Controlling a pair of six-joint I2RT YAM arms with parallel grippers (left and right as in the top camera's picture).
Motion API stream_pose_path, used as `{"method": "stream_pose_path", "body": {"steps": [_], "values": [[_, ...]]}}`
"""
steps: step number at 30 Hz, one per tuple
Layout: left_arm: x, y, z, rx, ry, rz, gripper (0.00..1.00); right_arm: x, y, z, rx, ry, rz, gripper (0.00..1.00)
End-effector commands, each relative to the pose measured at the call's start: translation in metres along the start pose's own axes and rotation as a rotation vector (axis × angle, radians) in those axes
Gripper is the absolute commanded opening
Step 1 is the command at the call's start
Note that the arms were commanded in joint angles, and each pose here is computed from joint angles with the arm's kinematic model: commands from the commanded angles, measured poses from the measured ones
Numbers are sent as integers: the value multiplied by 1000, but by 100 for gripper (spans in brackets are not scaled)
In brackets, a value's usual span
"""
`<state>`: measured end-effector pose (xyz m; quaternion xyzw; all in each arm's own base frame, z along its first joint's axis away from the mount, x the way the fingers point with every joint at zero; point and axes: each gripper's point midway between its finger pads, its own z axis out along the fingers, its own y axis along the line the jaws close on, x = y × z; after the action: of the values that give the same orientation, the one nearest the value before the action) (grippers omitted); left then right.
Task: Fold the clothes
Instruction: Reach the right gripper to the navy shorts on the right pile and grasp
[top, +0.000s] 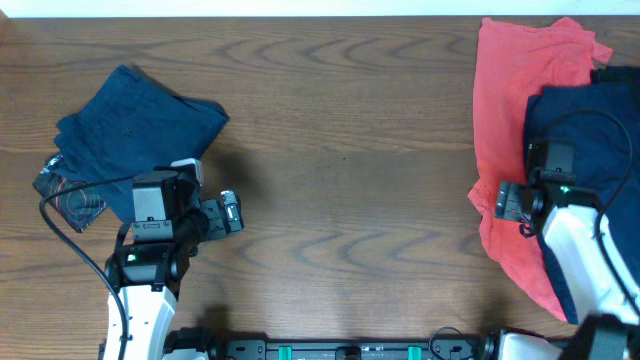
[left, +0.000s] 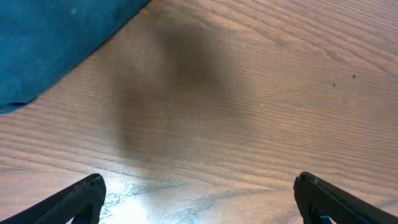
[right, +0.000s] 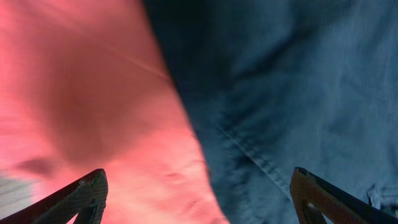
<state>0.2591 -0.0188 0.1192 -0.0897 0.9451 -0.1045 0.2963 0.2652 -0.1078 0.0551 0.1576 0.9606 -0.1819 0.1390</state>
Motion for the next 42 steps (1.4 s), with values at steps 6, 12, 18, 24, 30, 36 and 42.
{"method": "stream_pose_path", "body": {"steps": [6,12,18,24,30,36,42], "values": [[-8,-3,-5,12,-18,-9,98,34,-35,44,114,213,71,77],[-8,-3,-5,12,-18,-9,98,46,-50,52,136,265,166,66],[-8,-3,-5,12,-18,-9,98,46,-50,53,126,266,175,35],[-8,-3,-5,12,-18,-9,98,29,-39,43,37,252,189,1],[-8,-3,-5,12,-18,-9,98,-27,5,-17,-354,162,152,1],[-8,-3,-5,12,-19,-9,98,-47,49,-93,-664,54,24,1],[-8,-3,-5,12,-18,-9,98,-35,76,-131,-702,-14,-142,1]]}}
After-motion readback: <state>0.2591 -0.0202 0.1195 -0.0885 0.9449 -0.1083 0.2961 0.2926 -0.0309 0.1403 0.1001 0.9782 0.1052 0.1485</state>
